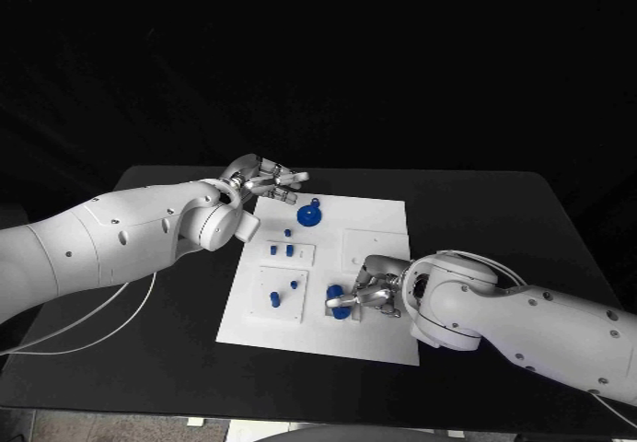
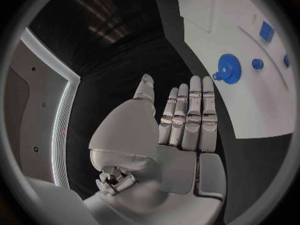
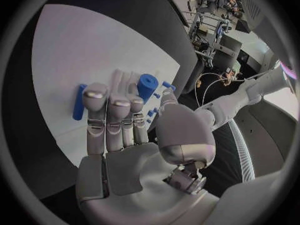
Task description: Assemble the parts on the task board
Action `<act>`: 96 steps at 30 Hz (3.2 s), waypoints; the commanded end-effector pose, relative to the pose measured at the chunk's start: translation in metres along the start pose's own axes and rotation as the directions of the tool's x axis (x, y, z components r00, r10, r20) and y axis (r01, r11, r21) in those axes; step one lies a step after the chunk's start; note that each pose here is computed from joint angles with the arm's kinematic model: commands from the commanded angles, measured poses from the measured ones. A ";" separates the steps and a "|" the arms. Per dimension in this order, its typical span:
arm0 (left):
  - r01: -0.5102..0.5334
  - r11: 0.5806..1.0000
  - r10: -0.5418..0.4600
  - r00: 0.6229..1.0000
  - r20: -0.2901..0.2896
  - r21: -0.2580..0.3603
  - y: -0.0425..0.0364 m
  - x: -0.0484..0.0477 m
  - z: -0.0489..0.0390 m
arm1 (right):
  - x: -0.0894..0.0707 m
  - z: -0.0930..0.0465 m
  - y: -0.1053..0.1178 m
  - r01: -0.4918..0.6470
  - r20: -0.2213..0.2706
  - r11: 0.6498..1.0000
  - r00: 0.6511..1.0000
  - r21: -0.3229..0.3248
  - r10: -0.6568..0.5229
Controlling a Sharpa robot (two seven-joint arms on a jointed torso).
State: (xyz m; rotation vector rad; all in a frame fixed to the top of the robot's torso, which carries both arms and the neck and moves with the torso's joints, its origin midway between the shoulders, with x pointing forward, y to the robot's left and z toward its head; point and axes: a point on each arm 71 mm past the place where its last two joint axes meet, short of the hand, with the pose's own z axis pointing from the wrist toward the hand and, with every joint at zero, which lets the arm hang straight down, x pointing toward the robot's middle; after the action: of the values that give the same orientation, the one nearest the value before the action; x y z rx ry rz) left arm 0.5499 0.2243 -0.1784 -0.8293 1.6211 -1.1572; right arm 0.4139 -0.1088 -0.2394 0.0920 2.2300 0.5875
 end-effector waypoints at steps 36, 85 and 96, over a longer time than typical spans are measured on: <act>-0.009 1.000 0.009 1.000 -0.014 -0.001 -0.0003 0.0003 -0.0002 | 0.000 -0.002 0.000 0.024 -0.003 0.999 1.000 -0.037 -0.024; -0.016 1.000 0.015 0.999 -0.038 -0.026 0.0019 0.0014 -0.0004 | -0.001 0.005 -0.016 -0.047 0.048 0.998 0.998 0.029 0.045; -0.016 1.000 0.016 0.999 -0.036 -0.025 0.0023 0.0000 -0.0011 | -0.040 -0.014 -0.037 -0.239 0.126 0.970 0.962 -0.044 0.243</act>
State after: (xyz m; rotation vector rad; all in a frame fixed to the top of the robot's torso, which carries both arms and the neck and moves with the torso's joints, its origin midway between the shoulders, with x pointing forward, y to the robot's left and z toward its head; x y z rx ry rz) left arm 0.5493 0.2276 -0.1814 -0.8284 1.6669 -1.1324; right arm 0.4362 -0.1594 -0.2212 0.3268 2.1143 0.6267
